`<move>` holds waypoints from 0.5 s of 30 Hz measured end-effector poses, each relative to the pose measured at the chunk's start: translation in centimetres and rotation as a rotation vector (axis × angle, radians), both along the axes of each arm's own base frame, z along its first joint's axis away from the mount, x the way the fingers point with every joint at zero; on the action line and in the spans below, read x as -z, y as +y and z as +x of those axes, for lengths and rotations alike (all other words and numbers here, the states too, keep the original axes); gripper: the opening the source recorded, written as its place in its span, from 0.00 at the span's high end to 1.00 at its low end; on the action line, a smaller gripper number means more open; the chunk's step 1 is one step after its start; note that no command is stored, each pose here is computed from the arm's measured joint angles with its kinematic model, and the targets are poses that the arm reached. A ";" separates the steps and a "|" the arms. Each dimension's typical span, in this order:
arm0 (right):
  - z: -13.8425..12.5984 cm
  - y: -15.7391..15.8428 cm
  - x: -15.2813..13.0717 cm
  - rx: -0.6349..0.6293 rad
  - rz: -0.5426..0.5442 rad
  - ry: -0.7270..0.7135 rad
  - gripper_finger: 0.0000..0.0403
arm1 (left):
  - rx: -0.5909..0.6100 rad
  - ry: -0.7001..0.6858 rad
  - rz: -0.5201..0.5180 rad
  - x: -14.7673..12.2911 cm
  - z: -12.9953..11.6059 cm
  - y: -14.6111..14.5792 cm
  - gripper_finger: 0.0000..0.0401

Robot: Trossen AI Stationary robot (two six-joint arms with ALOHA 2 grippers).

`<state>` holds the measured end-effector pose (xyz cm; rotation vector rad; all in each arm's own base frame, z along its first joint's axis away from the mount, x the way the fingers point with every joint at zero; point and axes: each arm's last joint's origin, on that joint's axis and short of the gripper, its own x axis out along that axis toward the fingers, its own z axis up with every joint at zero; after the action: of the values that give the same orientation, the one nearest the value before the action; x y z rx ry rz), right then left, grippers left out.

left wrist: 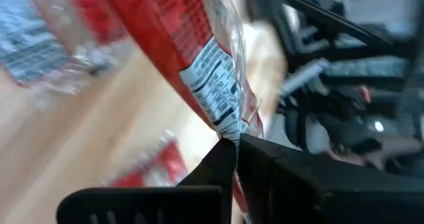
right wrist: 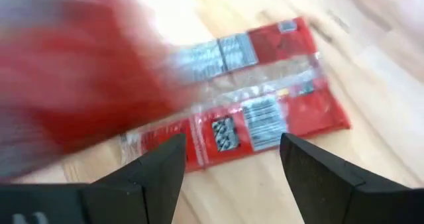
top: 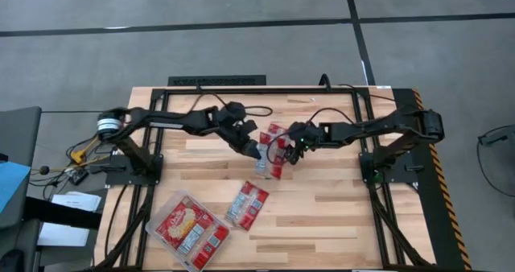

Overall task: Sort popcorn bags into baskets
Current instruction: Put the red popcorn bag into the transparent bin

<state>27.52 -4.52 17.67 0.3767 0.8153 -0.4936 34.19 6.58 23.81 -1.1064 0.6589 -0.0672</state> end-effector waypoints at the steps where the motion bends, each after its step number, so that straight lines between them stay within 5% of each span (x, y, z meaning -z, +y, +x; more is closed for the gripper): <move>1: 0.0 -0.1 -0.2 -0.003 -0.008 -0.011 0.33 | 0.018 -0.017 0.002 -0.9 -0.5 -0.2 1.00; 7: -0.3 -0.4 -0.7 -0.035 -0.043 -0.012 0.33 | 0.108 0.012 0.019 -5.8 -5.8 -2.9 1.00; 15: -0.2 -0.4 -0.8 -0.061 -0.064 -0.008 0.33 | 0.055 0.198 0.070 -9.4 -14.3 -8.5 1.00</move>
<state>27.31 -4.93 18.44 0.2938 0.7989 -0.4597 19.85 -1.93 33.19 -1.0356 0.8624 0.0187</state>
